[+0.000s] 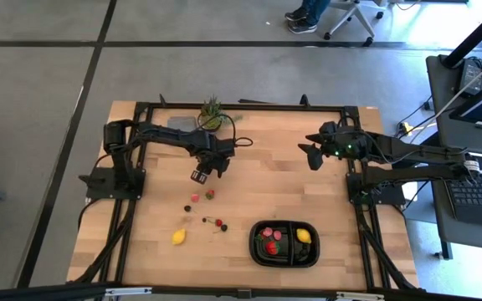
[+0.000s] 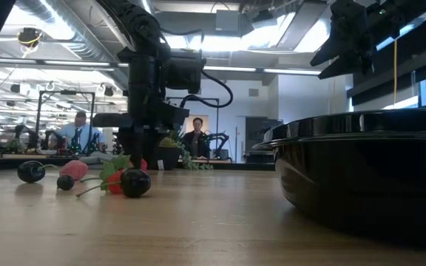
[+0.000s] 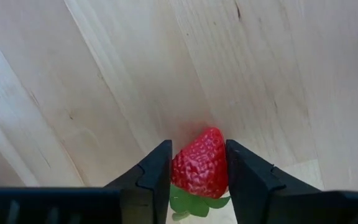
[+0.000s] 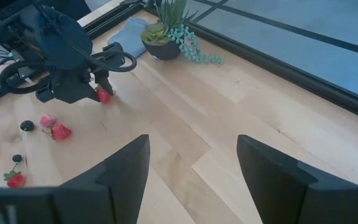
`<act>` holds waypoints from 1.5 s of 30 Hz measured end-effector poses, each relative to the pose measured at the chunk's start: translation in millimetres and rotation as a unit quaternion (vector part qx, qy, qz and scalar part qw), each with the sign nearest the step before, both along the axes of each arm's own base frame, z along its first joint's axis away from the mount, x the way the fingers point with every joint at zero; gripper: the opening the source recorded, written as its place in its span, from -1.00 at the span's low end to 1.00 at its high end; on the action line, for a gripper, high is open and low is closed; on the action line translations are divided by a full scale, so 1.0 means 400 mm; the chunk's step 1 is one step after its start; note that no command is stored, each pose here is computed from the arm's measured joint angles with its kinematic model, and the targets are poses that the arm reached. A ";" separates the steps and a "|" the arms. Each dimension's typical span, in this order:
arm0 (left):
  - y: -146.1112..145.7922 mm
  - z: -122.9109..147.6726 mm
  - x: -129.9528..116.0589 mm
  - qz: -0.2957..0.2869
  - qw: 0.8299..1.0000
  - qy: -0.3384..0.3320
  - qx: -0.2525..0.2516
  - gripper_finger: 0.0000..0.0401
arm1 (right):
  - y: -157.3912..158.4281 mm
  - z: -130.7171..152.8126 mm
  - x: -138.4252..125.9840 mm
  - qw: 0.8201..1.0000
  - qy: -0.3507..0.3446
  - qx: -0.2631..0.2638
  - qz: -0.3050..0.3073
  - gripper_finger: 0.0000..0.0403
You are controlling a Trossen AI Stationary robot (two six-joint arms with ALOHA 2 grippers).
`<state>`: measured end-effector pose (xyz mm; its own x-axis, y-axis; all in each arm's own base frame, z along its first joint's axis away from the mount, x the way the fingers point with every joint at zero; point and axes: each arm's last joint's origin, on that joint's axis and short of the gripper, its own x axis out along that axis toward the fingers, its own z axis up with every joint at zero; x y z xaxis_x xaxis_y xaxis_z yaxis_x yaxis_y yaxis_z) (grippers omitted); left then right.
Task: Pick and placing Produce into tupperware
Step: Put the red strawberry into the black bin
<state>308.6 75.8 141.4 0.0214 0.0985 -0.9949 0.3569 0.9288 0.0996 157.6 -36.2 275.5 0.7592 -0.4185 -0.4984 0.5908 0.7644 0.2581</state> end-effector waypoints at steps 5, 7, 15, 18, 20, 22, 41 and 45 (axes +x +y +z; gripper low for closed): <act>0.000 -0.001 -0.001 0.000 1.000 0.001 0.002 -0.25 | 0.000 0.000 0.000 1.000 0.000 0.000 0.000 0.21; 0.000 -0.002 -0.001 0.001 1.000 0.001 0.004 -0.17 | 0.000 0.000 0.000 1.000 0.000 0.000 0.000 0.21; 0.001 -0.002 -0.001 0.043 0.999 -0.003 0.010 -0.06 | 0.000 0.000 0.000 1.000 0.001 -0.001 0.000 0.21; 0.001 -0.002 -0.001 0.050 0.999 -0.001 0.010 -0.06 | 0.000 -0.001 0.000 1.000 0.002 -0.001 0.001 0.21; 0.001 -0.001 -0.003 0.051 0.999 0.002 0.010 -0.06 | 0.000 -0.002 -0.001 1.000 0.006 0.000 0.001 0.21; 0.001 -0.001 -0.005 0.051 0.999 0.007 0.009 -0.06 | 0.000 -0.005 -0.003 1.000 0.012 0.002 0.000 0.21; -0.002 0.002 -0.009 0.073 0.997 0.009 0.001 -0.38 | 0.001 -0.009 -0.006 1.000 0.017 0.013 -0.006 0.21; -0.010 0.014 -0.009 0.105 0.993 0.008 -0.060 -0.38 | 0.001 -0.008 -0.005 1.000 0.016 0.012 -0.006 0.21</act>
<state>304.8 71.9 146.9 -0.0036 -0.0198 -0.9998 0.1555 0.9876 -0.0202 155.5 -35.9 272.1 0.7382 -0.4145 -0.5323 0.6077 0.7511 0.2579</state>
